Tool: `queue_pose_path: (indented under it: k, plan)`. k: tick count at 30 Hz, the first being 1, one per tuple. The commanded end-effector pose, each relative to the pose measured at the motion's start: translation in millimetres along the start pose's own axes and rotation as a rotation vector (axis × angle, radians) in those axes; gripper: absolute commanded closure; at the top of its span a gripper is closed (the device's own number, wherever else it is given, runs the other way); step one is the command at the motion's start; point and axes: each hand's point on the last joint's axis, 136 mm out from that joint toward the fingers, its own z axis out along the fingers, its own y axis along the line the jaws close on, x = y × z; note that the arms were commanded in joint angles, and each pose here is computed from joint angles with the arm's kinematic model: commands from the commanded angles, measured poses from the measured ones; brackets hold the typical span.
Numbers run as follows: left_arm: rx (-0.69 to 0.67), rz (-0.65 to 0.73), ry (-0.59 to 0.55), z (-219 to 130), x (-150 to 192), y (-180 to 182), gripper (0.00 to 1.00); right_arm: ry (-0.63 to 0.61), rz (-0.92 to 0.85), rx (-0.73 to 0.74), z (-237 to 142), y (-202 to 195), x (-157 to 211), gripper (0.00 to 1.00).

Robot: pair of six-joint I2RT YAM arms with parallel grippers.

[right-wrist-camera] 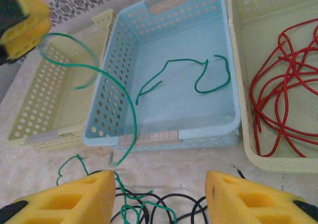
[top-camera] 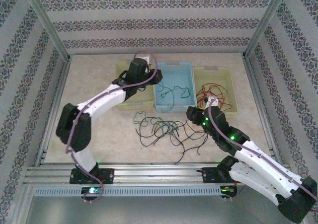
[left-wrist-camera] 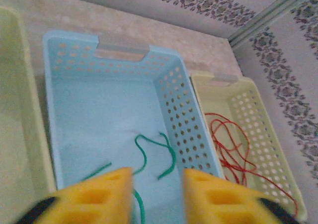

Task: Untangle the cables

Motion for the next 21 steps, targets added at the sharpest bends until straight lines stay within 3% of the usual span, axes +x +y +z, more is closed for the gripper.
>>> queue_pose_path:
  k: [1, 2, 4, 5, 10, 16, 21]
  plan:
    - [0.0, 0.019, -0.076, 8.0, -28.4, -17.0, 0.41, 0.007, -0.007, 0.0, -0.6, 6.5, -5.3, 0.49]
    - [0.0, 0.032, -0.086, 8.0, -32.7, -20.5, 0.23, 0.01, -0.013, -0.002, -0.1, 8.7, -5.9, 0.49]
    - [-0.011, 0.064, -0.099, 2.1, -39.8, -24.7, 0.05, 0.019, -0.024, -0.01, 1.5, 12.5, -5.7, 0.49]
    - [-0.023, 0.084, -0.1, -2.8, -40.9, -24.9, 0.0, 0.027, -0.032, -0.015, 2.9, 14.5, -4.9, 0.49]
    - [-0.138, 0.105, -0.07, -34.5, -20.3, 1.6, 0.01, 0.106, -0.069, -0.033, 14.2, 23.3, 7.3, 0.48]
    - [-0.288, 0.097, 0.107, -78.0, 55.5, 57.7, 0.01, 0.324, -0.146, -0.115, 35.1, 47.9, 45.0, 0.48]
    - [-0.387, 0.085, 0.224, -114.4, 117.5, 100.1, 0.01, 0.374, -0.155, -0.101, 52.0, 53.1, 53.9, 0.48]
